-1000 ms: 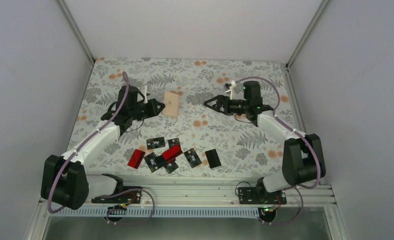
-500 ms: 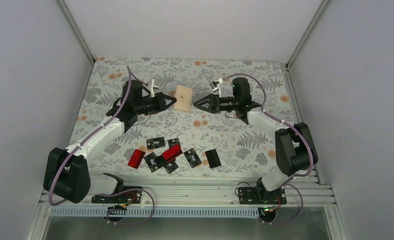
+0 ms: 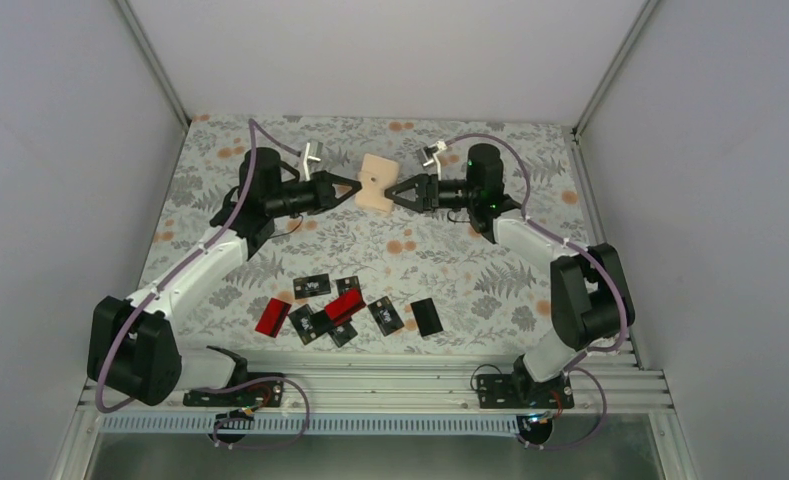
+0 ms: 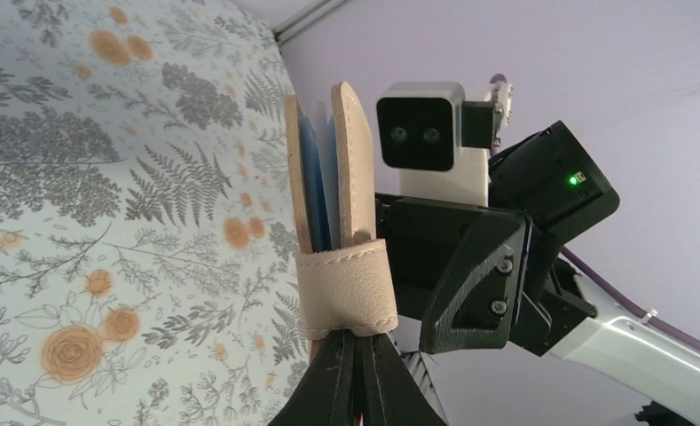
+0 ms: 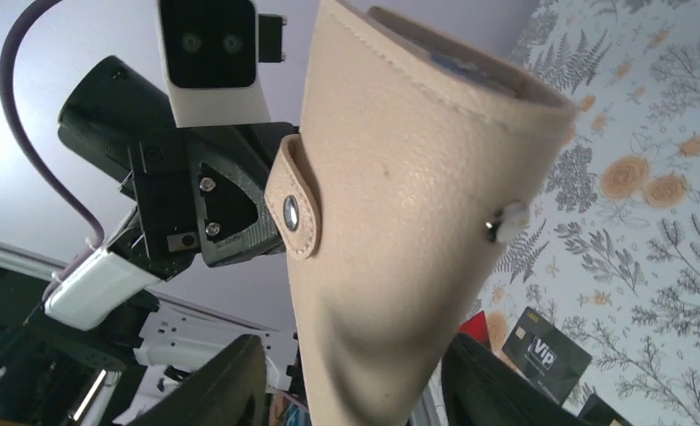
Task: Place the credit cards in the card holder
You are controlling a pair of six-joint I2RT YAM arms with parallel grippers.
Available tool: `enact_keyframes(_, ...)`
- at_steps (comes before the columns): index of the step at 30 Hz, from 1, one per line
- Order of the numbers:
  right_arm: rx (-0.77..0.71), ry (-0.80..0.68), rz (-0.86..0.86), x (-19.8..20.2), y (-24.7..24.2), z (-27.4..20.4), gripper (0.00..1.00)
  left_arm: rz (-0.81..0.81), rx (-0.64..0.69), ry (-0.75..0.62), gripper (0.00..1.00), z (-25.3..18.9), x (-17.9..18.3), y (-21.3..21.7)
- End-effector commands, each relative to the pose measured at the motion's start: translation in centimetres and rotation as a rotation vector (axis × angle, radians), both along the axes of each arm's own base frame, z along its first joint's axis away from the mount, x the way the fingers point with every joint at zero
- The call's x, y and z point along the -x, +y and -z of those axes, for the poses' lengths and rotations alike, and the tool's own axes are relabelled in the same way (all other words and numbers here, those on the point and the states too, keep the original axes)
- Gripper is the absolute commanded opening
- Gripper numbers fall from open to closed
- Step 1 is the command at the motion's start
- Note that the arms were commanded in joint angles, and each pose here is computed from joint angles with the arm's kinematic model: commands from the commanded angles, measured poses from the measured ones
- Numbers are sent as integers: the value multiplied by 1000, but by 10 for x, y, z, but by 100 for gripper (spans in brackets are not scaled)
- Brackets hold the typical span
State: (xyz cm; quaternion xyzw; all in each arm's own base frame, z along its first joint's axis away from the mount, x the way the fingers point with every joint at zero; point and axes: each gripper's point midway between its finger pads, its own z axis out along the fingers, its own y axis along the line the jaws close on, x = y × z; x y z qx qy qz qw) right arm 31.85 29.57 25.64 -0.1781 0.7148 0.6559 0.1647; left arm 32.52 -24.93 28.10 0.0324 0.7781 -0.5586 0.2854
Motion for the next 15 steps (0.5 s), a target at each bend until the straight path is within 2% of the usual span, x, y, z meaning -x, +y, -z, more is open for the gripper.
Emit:
enact_keyframes(1, -52, -37, -42, 2, 6, -26, 49, 44, 50, -66, 2, -31, 7, -5)
enact_keyframes(6, -68, -51, -49, 4, 6, -35, 30, 51, 49, -67, 2, -32, 8, -5)
enact_keyframes(10, -71, -59, -53, 6, 6, -38, 6, 52, 50, -69, 2, -33, 8, -5)
enact_keyframes(15, -46, -62, -45, 7, 7, -39, 4, 33, 17, -74, 3, -28, 6, -2)
